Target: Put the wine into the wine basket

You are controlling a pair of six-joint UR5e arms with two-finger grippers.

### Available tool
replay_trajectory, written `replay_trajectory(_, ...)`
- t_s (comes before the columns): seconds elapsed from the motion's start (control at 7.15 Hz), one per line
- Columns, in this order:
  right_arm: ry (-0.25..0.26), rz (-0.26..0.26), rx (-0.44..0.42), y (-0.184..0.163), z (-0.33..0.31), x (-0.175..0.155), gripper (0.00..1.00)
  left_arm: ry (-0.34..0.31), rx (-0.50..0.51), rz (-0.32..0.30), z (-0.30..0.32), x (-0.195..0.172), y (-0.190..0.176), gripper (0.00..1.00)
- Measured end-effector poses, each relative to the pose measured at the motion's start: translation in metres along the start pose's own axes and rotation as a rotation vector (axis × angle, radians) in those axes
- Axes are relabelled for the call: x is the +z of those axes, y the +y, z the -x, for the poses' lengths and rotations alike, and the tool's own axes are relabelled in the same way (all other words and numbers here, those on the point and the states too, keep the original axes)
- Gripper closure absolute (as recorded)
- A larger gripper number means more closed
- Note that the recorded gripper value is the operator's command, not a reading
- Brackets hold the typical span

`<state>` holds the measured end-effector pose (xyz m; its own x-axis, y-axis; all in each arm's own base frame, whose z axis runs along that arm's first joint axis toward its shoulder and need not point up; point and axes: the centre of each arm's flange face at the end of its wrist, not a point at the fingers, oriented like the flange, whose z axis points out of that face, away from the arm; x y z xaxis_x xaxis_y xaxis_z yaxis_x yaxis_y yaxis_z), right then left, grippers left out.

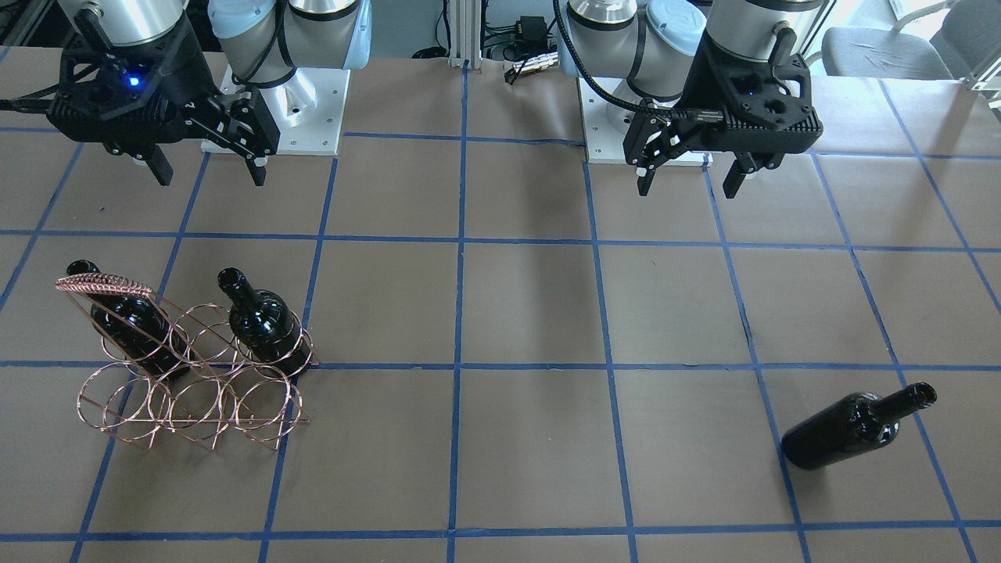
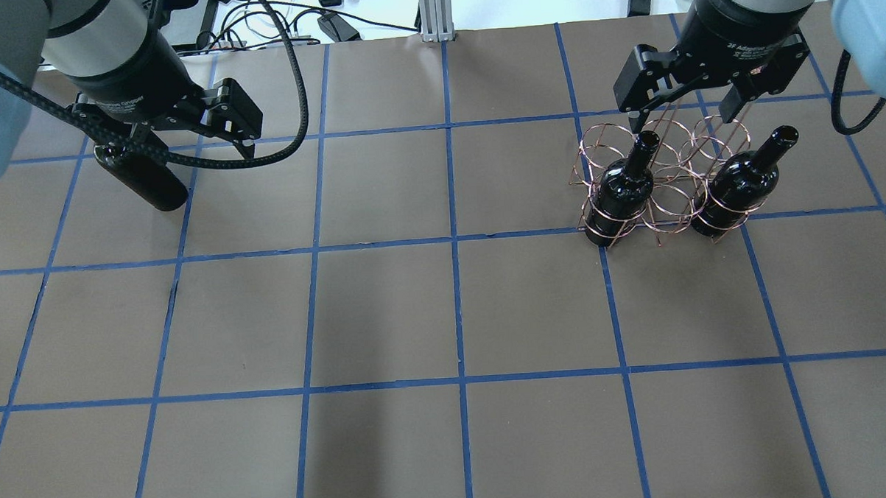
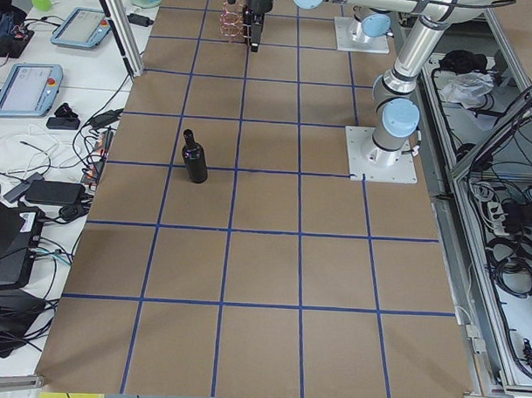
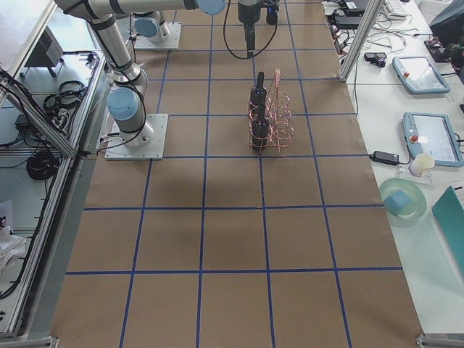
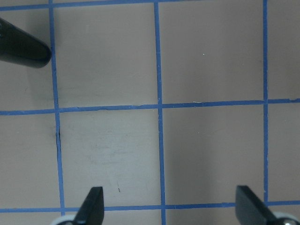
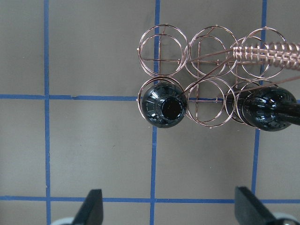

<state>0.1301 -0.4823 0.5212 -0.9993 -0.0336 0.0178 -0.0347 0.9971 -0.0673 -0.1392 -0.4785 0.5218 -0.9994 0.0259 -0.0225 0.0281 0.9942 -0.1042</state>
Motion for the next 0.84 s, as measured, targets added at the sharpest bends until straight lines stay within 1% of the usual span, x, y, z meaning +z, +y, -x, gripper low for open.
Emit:
replay_trajectory(0.56, 0.0, 0.005, -0.002, 0.002, 0.0, 0.001, 0.0, -0.002, 0.005, 0.006, 0.003, 0.003, -0.003, 0.0)
replay_trajectory(0.84, 0.0, 0.012, -0.002, 0.003, 0.001, 0.004, 0.0, -0.004, -0.014, 0.028, 0.011, 0.008, -0.005, 0.0)
